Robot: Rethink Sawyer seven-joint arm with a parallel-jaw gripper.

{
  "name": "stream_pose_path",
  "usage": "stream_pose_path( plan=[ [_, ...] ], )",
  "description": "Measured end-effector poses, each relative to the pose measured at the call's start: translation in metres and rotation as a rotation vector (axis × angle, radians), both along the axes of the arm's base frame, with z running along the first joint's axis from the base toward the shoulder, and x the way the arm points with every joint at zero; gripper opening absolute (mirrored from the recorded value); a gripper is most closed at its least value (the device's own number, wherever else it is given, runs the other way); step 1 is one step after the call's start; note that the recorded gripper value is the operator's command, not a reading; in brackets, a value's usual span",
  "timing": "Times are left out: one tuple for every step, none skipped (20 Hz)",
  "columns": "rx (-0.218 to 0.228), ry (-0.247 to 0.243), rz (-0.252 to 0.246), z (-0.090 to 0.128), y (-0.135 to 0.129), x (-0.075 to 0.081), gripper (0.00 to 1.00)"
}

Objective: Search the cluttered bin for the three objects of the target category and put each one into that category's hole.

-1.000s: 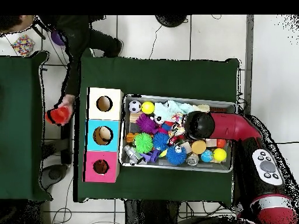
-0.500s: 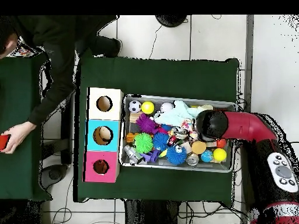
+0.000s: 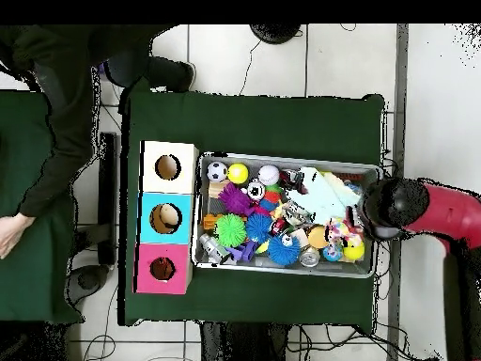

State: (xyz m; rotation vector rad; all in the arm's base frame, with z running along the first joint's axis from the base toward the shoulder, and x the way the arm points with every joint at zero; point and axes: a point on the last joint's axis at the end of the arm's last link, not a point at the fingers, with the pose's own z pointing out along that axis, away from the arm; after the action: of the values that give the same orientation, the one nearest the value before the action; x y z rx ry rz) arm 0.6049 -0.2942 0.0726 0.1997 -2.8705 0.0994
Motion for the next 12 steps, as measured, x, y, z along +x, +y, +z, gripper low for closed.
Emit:
stream_pose_path(
  plan=[
    [0.001,0.001,0.002,0.001,-0.001,0.0,0.0],
    [0.005,0.008,0.009,0.003,-0.007,-0.001,0.0],
    [0.009,0.01,0.02,0.007,-0.013,0.0,0.0],
    [0.013,0.013,0.031,0.011,-0.019,0.0,0.0],
    [0.014,0.011,0.037,0.013,-0.022,0.002,0.0],
    [0.014,0.008,0.042,0.015,-0.025,0.003,0.0],
    [0.013,0.001,0.051,0.018,-0.028,0.006,0.0],
    [0.012,-0.002,0.052,0.019,-0.028,0.007,0.0],
    [0.011,-0.005,0.053,0.02,-0.029,0.009,0.0],
    [0.01,-0.007,0.054,0.021,-0.029,0.01,0.0],
    [0.01,-0.009,0.054,0.021,-0.028,0.011,0.0],
    [0.01,-0.01,0.054,0.021,-0.028,0.011,0.0]
  ],
)
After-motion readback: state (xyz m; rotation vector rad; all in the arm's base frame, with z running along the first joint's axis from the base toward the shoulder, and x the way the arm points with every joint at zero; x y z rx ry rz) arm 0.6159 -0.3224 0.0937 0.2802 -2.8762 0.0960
